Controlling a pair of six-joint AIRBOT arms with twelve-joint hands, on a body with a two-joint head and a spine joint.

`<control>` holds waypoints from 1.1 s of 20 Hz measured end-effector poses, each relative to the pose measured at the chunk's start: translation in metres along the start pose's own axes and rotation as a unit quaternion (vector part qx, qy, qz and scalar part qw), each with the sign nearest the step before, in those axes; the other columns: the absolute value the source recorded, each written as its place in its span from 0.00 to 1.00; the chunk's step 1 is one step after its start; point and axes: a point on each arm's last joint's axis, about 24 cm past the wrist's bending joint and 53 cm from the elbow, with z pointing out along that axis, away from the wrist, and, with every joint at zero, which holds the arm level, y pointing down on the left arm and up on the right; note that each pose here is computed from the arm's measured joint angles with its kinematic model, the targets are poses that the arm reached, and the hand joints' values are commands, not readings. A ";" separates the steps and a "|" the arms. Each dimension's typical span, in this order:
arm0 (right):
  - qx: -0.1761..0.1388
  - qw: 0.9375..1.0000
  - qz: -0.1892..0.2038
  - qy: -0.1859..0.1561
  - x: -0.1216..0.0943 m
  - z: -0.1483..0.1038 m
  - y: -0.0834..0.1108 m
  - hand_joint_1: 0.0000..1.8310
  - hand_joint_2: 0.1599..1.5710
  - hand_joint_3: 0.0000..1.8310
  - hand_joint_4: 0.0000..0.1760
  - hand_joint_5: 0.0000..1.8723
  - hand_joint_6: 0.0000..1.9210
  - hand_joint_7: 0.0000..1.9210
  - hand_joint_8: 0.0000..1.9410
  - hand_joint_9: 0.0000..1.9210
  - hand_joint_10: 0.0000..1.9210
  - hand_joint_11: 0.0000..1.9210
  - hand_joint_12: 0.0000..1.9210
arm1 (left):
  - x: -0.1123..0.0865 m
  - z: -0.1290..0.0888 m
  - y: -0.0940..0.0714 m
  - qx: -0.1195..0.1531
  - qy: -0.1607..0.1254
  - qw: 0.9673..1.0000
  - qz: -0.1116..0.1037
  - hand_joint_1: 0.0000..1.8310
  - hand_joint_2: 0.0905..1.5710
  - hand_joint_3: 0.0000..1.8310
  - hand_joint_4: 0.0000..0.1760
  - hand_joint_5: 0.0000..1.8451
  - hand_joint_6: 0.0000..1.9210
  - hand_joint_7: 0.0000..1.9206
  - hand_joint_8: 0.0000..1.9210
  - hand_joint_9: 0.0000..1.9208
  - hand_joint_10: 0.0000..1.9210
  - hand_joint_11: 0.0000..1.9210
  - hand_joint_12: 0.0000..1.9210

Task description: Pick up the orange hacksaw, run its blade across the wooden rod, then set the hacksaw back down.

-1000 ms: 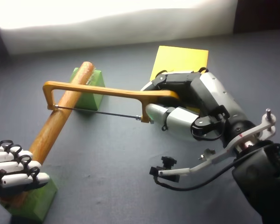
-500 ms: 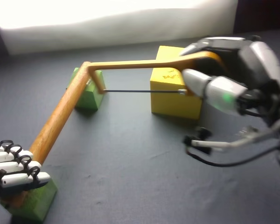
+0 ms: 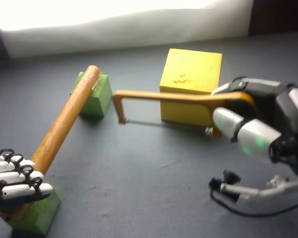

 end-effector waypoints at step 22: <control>0.056 0.998 0.029 -0.026 -0.036 -0.027 -0.067 0.47 0.65 0.00 0.00 0.29 0.00 0.27 0.00 0.28 0.01 0.08 0.63 | -0.001 0.001 -0.001 0.001 -0.001 1.000 0.000 0.05 0.80 0.00 0.00 0.02 0.00 0.02 0.00 0.01 0.00 0.00 0.00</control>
